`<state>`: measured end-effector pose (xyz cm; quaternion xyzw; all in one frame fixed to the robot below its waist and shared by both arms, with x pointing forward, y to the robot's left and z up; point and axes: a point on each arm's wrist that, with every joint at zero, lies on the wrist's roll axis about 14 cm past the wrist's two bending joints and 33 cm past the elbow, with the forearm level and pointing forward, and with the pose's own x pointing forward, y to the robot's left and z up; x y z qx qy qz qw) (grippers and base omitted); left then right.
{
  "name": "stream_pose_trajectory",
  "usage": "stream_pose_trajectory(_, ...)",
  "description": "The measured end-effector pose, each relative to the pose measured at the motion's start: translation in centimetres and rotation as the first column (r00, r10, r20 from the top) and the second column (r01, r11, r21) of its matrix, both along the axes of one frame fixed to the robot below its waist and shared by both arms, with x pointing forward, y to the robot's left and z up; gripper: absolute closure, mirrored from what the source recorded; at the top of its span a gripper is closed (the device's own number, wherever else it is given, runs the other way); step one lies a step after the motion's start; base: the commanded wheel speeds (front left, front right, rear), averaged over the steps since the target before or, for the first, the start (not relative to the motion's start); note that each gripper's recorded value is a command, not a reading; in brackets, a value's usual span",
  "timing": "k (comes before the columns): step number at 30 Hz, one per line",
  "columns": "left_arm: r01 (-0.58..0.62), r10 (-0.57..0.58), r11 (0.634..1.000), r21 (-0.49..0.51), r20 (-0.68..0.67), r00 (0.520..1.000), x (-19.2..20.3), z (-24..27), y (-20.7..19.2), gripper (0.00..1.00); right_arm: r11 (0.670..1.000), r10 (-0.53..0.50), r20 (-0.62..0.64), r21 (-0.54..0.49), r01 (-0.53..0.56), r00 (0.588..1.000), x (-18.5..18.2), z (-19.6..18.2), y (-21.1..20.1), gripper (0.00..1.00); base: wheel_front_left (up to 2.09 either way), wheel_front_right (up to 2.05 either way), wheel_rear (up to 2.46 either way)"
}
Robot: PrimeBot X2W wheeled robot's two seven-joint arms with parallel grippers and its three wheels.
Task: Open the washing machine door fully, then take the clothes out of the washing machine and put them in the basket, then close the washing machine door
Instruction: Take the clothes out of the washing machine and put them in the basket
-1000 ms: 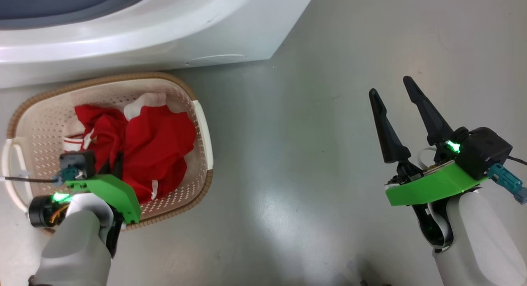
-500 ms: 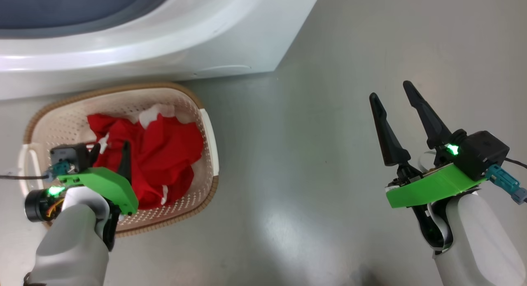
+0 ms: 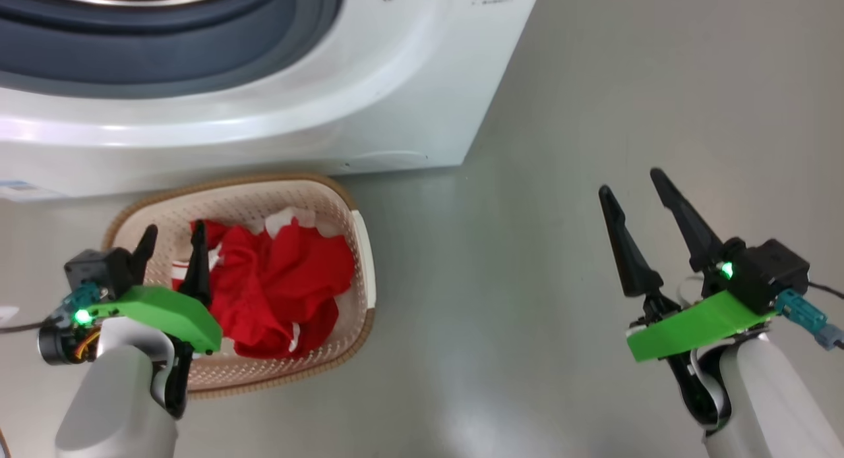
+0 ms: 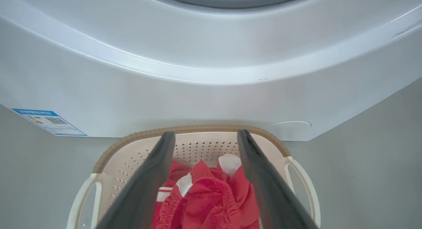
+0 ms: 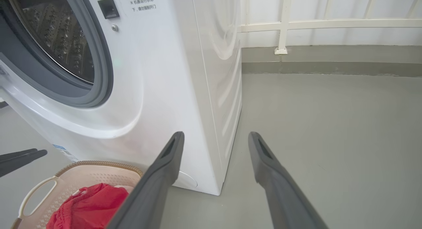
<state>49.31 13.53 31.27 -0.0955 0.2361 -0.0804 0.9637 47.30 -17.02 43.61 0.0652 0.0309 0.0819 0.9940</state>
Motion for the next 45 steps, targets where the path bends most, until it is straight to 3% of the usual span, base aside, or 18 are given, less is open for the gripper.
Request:
stream_pose_trajectory(10, -0.04, 0.039, 0.999, 0.004, 0.183, 0.982, -0.2, 6.1, 1.4, 0.0, 1.0, 0.005, 0.032, -0.001, -0.005, 0.999, -1.3, 1.9, 0.0, 0.0, 0.0, 0.0, 0.0)
stream_pose_trajectory(23, -0.103, 0.083, 0.994, 0.033, 0.377, 0.922, -3.6, 13.0, 3.6, 0.0, 1.0, -0.023, 0.059, -0.003, 0.023, 0.998, -4.3, 3.9, -0.9, 0.0, 0.0, 0.0, 0.0)
stream_pose_trajectory(37, -0.141, 0.117, 0.99, 0.027, 0.42, 0.9, -8.7, 14.8, 4.6, 0.0, 0.999, -0.053, 0.052, 0.004, 0.052, 0.997, -7.1, 4.2, -1.8, 0.0, 0.0, 0.0, 0.0)
stream_pose_trajectory(45, -0.151, 0.128, 0.988, 0.023, 0.421, 0.898, -9.2, 14.9, 4.7, 0.0, 0.998, -0.062, 0.062, 0.004, 0.062, 0.996, -7.1, 4.6, -2.1, 0.0, 0.0, 0.0, 0.0)
